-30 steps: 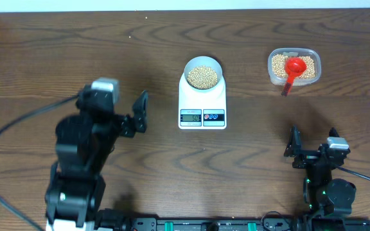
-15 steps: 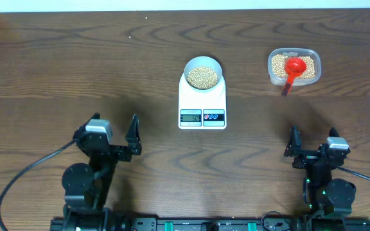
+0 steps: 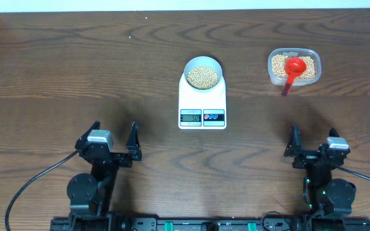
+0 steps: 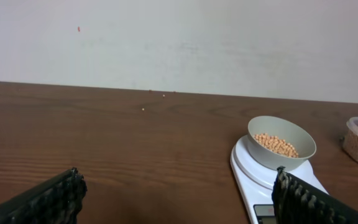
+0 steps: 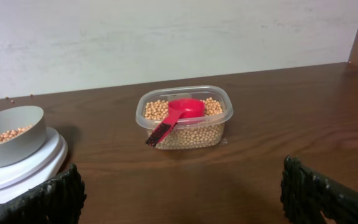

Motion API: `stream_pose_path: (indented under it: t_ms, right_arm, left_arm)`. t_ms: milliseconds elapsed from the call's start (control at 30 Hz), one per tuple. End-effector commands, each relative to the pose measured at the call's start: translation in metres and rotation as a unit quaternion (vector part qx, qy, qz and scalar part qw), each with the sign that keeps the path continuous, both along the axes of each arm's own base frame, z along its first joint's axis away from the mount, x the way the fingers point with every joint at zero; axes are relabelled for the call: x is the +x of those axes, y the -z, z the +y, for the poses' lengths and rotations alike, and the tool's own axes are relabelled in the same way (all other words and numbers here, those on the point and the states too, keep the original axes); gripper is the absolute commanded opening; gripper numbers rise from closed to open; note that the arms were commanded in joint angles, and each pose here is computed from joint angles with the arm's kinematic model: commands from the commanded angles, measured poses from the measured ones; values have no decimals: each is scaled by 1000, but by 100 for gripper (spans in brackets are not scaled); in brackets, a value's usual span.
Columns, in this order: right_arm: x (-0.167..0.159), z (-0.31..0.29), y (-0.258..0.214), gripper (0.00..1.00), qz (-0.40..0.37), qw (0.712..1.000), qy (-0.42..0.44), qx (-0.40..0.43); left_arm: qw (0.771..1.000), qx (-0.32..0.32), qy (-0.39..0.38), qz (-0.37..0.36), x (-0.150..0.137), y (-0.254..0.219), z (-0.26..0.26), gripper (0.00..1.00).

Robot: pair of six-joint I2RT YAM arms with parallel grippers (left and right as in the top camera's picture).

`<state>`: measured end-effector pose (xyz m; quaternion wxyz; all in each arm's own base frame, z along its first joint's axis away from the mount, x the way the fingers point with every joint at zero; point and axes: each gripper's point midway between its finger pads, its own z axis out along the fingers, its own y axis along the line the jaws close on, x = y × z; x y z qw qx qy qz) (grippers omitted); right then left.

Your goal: Scoop item into bowl and weigh 50g on scale

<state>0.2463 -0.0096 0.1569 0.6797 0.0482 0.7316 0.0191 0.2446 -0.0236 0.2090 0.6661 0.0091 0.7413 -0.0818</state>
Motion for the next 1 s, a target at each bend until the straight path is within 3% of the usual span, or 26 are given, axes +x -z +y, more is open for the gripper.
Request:
stream_pose_path:
  t_ms: [0,533,967]
  right_arm:
    - [0,1,1,99,1,1000,-1,-7]
    - [0,1,1,99,1,1000,-1,-7]
    - [0,1,1,99,1,1000,-1,-7]
  left_arm:
    - [1000,-6,-11,-10,-2,1,4,98]
    - [999,-5,-31,-42,-3,22,14,98]
    - [999,-5,-40,-24,1,45,17,98]
